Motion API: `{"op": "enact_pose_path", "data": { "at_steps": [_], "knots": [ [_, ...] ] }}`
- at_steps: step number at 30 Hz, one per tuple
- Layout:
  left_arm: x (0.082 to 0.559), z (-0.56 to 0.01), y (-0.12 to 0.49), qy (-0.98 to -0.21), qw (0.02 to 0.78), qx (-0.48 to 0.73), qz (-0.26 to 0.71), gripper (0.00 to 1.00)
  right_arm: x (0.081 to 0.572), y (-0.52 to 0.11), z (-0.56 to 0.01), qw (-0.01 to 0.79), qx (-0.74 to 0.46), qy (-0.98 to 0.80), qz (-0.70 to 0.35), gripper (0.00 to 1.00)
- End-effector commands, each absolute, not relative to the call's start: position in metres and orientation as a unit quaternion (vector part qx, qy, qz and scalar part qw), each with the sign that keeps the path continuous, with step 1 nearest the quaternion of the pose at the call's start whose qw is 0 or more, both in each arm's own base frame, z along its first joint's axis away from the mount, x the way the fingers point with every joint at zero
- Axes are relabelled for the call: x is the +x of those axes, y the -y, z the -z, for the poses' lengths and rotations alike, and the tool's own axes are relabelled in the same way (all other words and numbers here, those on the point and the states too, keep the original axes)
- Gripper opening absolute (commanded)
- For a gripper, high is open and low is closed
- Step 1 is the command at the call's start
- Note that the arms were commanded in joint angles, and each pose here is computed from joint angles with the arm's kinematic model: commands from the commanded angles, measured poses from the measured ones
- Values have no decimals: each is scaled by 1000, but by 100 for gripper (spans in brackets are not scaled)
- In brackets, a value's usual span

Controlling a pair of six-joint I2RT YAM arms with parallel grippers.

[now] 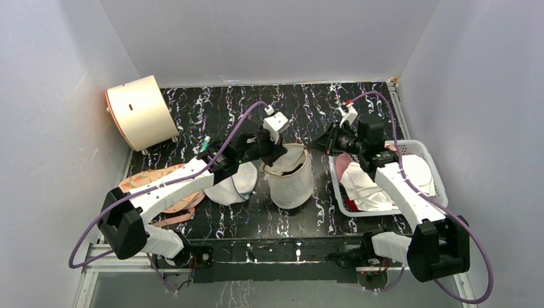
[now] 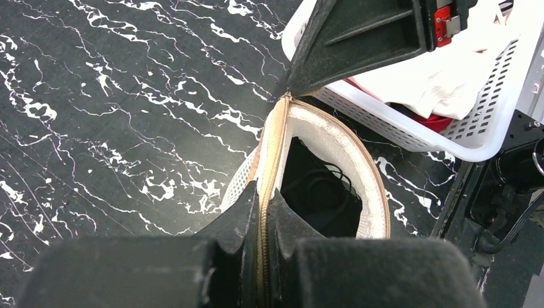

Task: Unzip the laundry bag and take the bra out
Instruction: Unzip the laundry bag at the center of the board.

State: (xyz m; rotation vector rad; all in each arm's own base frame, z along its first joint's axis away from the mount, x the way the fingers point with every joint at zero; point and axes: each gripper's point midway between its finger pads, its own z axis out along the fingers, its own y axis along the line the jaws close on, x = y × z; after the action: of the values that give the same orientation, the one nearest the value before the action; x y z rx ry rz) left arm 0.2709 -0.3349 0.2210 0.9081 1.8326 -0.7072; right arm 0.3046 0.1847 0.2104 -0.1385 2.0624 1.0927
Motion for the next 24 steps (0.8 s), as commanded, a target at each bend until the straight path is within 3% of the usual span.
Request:
{"op": "enact_pose_path", "data": {
  "at_steps": [1,9,14,18,24],
  "knots": [
    [275,-233,328,-747,483,363,277,2,308,-184,-238,431,-83,-785,-437,0],
    [275,-217,334,-760,454,373,276,39,291,-215,-260,428,-128,-767,-461,0],
    [273,-211,337,-763,444,380,275,51,279,-241,-268,421,-152,-761,-470,0],
    [272,-209,338,-763,443,383,272,45,275,-253,-277,423,-162,-758,-470,0],
    [272,-217,334,-757,460,378,268,16,282,-247,-273,437,-147,-768,-444,0]
  ]
}}
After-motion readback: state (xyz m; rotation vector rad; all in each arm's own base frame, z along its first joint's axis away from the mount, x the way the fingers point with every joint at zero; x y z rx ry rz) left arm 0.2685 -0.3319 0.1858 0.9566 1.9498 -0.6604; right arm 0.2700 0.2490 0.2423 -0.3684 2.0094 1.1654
